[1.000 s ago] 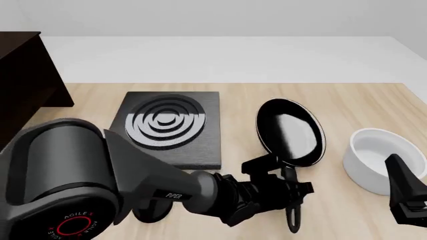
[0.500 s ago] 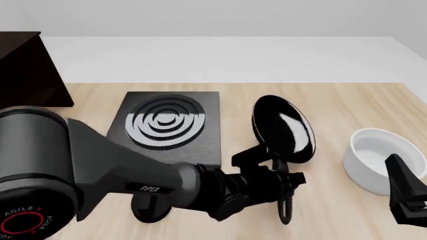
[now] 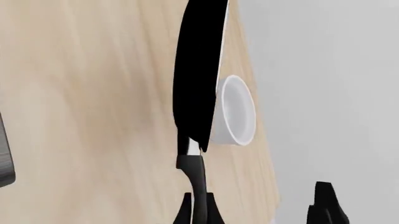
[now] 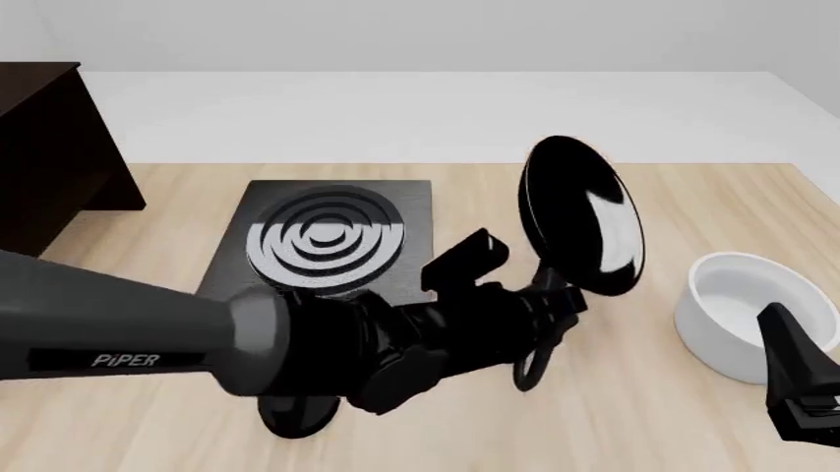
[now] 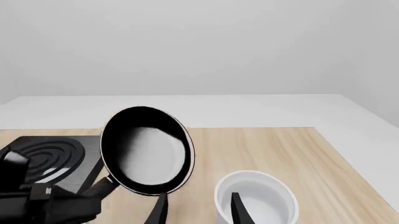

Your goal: Put the frying pan under the cabinet shelf.

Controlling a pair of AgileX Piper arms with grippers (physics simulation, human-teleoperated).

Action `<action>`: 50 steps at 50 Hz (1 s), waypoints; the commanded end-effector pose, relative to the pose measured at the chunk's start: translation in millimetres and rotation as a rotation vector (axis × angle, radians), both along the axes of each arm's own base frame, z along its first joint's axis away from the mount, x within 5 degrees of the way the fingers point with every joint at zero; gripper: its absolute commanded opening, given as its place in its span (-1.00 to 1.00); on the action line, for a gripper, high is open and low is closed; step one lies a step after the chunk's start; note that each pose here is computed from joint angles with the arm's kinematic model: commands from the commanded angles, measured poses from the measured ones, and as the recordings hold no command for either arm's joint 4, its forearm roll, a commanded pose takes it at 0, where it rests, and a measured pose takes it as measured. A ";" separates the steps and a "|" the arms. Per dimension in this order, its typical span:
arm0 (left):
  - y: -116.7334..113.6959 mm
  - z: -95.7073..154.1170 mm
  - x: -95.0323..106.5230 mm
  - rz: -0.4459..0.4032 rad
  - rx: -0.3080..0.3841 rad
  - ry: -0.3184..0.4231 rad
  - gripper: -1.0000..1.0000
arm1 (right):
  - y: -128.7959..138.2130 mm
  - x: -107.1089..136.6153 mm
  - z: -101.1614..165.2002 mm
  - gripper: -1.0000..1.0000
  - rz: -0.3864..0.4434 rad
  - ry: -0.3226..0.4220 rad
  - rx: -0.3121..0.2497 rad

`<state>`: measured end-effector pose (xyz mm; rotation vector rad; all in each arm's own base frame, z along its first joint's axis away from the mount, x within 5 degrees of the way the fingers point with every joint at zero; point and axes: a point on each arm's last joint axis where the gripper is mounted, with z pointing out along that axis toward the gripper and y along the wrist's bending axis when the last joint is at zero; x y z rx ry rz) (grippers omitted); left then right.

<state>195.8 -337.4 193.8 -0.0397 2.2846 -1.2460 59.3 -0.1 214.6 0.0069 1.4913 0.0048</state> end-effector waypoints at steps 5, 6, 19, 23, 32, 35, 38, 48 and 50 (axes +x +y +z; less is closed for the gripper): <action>27.2 65.5 -10.7 -0.004 -0.124 -0.079 -1.00 | 0.0 0.0 0.0 1.00 0.000 0.000 0.000; 31.1 69.2 -9.7 0.008 -0.136 -0.076 -1.00 | 0.0 0.0 0.0 1.00 0.000 0.000 0.000; 64.5 101.7 -8.5 0.082 -0.228 -0.073 -1.00 | 0.0 0.0 0.0 1.00 0.000 0.000 0.000; 72.6 105.1 -11.3 0.093 -0.242 -0.067 -1.00 | 0.0 0.0 0.0 1.00 0.000 0.000 0.000; 109.4 109.3 -12.6 0.189 -0.322 -0.019 -1.00 | 0.0 0.0 0.0 1.00 0.000 0.000 0.000; 118.8 113.8 -14.2 0.211 -0.344 -0.010 -1.00 | 0.0 0.0 0.0 1.00 0.000 0.000 0.000; 125.5 121.8 -20.4 0.213 -0.375 -0.005 -1.00 | 0.0 0.0 0.0 1.00 0.000 0.000 0.000; 157.8 146.5 -33.1 0.259 -0.424 -0.015 -1.00 | 0.0 0.0 0.0 1.00 0.000 0.000 0.000; 172.1 143.2 -32.1 0.310 -0.431 -0.004 -1.00 | 0.0 0.0 0.0 1.00 0.000 0.000 0.000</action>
